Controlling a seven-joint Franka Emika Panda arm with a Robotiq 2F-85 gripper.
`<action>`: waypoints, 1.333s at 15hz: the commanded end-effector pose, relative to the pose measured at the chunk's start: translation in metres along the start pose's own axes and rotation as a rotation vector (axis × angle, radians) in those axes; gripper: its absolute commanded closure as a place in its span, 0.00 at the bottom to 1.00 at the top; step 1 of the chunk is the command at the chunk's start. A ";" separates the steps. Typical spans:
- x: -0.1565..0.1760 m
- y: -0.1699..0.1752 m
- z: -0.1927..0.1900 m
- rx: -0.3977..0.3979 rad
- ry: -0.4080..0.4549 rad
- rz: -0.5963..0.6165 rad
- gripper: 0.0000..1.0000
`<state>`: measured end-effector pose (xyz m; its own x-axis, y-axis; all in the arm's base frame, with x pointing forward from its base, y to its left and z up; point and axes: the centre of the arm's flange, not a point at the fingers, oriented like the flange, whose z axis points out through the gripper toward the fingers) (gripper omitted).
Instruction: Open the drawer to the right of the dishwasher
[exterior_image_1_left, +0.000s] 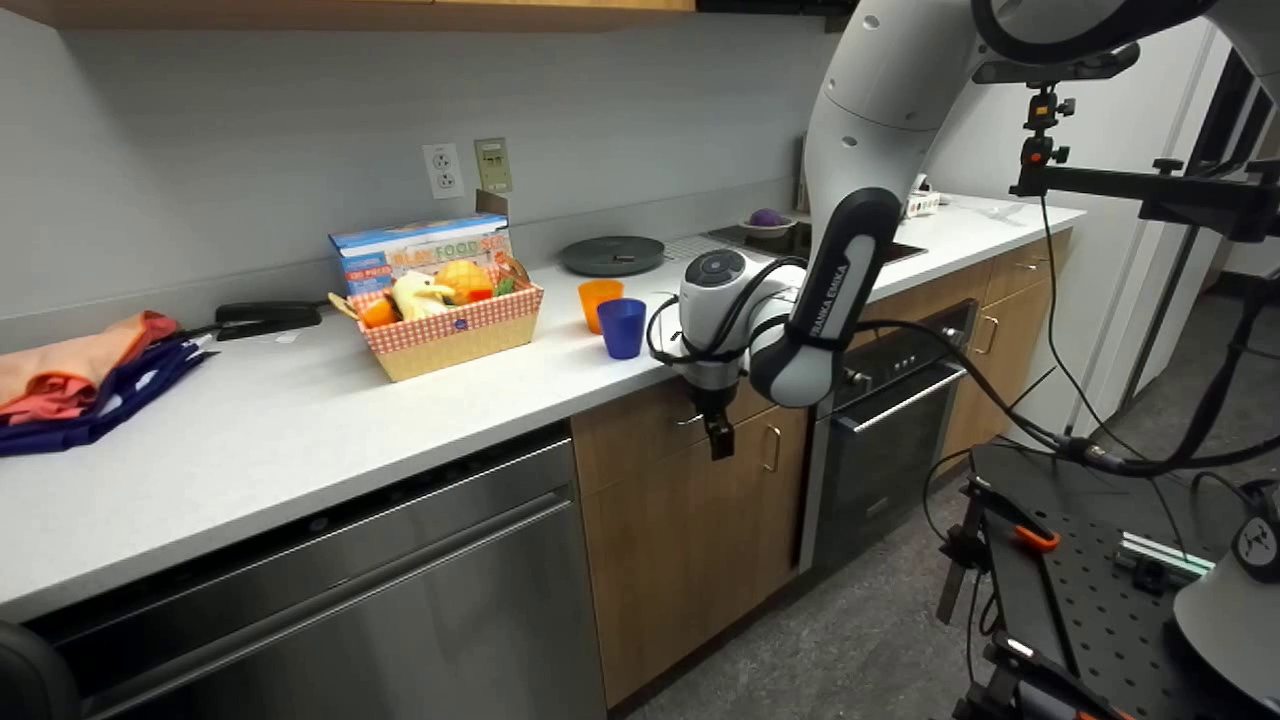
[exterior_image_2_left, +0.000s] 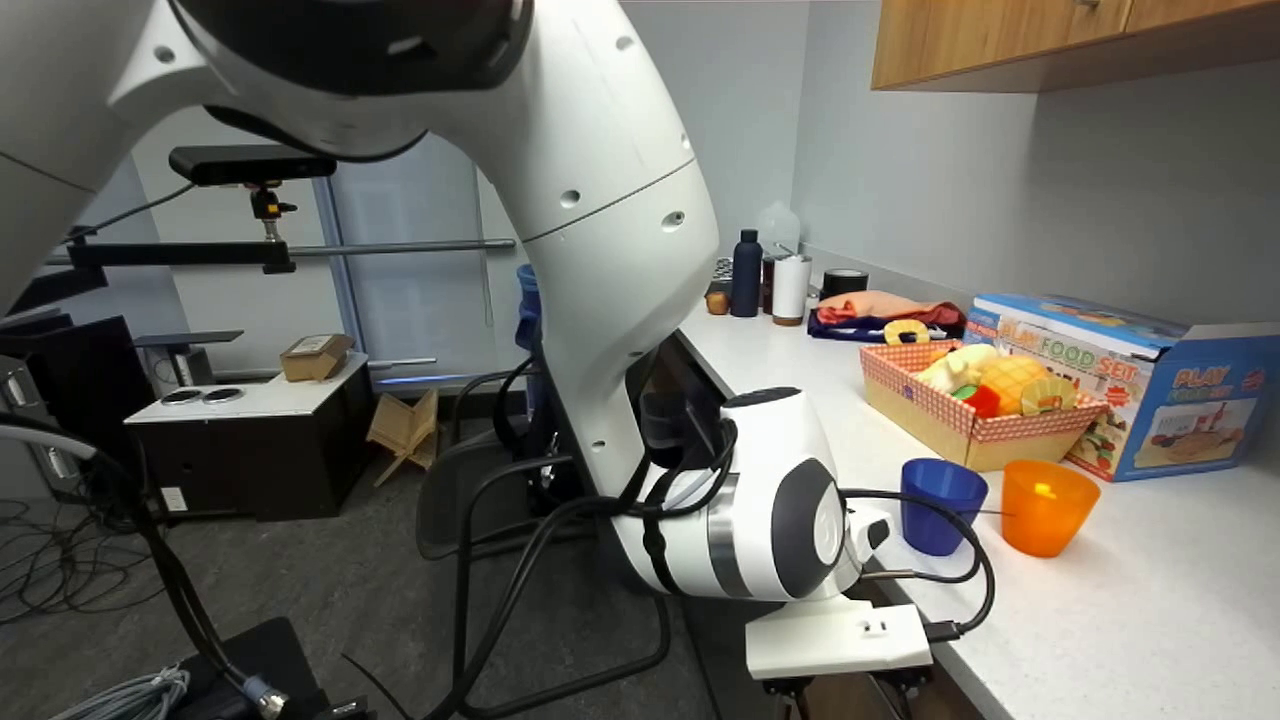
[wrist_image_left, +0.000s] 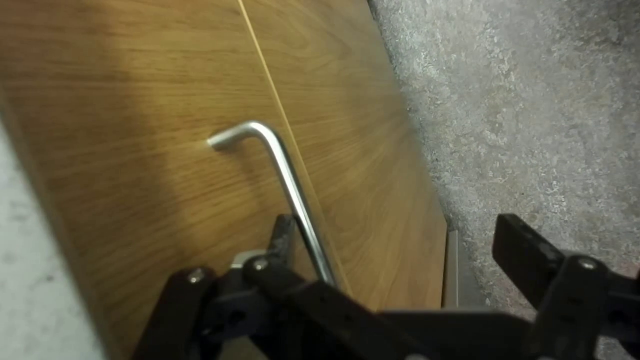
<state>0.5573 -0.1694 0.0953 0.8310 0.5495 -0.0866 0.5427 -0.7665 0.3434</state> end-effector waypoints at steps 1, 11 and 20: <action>0.003 0.004 0.014 0.026 0.018 0.041 0.00; 0.000 -0.010 0.001 0.127 0.069 0.157 0.00; 0.003 -0.036 -0.017 0.207 0.084 0.217 0.00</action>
<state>0.5473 -0.1654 0.1110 0.9256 0.3741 0.0573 0.3534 -0.9086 0.2227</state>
